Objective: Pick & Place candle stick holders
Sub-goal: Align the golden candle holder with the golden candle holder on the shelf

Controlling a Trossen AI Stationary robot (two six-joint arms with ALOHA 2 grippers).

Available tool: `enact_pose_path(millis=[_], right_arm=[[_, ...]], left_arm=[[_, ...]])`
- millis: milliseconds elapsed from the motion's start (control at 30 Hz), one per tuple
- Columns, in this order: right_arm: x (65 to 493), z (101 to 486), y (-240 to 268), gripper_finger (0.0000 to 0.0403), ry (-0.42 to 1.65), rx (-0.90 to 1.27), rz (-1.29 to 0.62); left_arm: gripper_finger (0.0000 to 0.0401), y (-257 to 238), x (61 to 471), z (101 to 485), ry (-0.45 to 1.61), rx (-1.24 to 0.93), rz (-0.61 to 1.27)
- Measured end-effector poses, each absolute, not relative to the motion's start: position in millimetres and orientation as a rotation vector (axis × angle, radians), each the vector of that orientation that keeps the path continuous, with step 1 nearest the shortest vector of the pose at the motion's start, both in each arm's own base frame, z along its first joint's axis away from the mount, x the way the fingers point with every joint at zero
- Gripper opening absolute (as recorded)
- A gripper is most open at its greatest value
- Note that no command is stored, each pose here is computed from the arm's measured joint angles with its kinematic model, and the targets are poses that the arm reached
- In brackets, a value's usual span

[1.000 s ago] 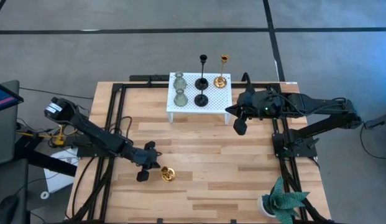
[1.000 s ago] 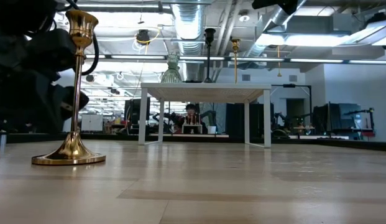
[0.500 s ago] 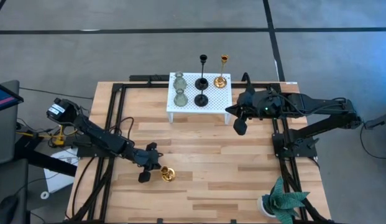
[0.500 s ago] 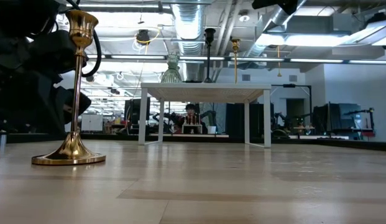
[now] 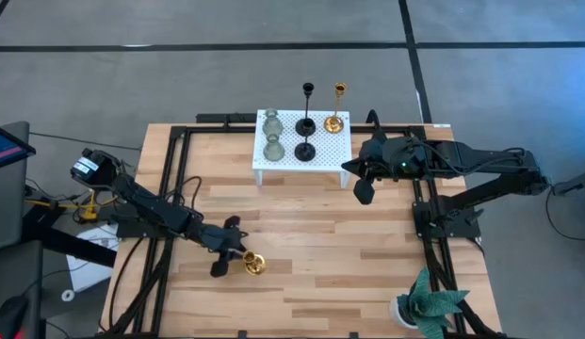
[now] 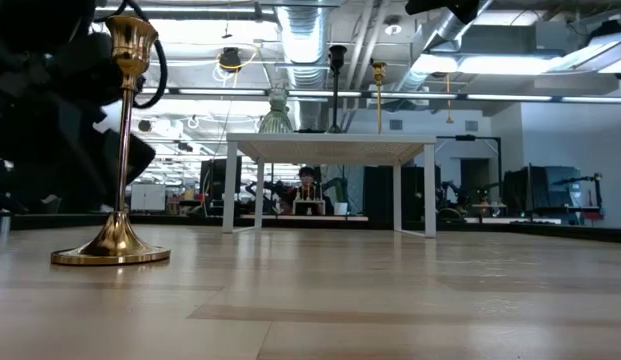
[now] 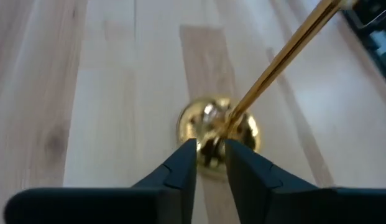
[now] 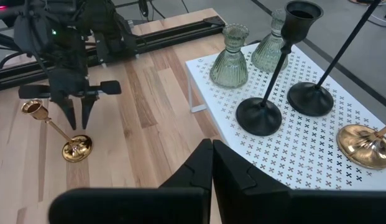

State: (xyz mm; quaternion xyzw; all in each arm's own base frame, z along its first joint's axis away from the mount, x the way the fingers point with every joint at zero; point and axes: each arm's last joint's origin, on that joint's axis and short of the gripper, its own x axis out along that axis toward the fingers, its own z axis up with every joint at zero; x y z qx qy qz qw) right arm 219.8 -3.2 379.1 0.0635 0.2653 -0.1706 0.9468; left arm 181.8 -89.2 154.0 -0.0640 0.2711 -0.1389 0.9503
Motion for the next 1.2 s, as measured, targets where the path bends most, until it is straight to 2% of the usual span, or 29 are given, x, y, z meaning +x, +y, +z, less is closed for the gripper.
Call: enact_pose_path(millis=[200, 500, 667, 800, 933, 1200], right_arm=[[220, 379, -3, 0.0, 0.54, 0.13, -0.347], [220, 379, -3, 0.0, 0.541, 0.129, -0.347], [220, 379, -3, 0.0, 0.542, 0.129, -0.347], [220, 379, -3, 0.0, 0.544, 0.129, -0.347], [219, 378, -3, 0.0, 0.553, 0.127, -0.348], [219, 378, -3, 0.0, 0.559, 0.126, -0.348]], left_arm=[[0.0134, -90, 184, 159, 0.493, -0.12, -0.299], [0.0232, -95, 194, 151, 0.462, -0.136, -0.302], [0.0262, -100, 203, 147, 0.402, -0.162, -0.311], [0.0265, -101, 205, 138, 0.443, -0.212, -0.293], [0.0251, -102, 207, 131, 0.47, -0.263, -0.276], [0.0175, -103, 209, 131, 0.451, -0.286, -0.278]])
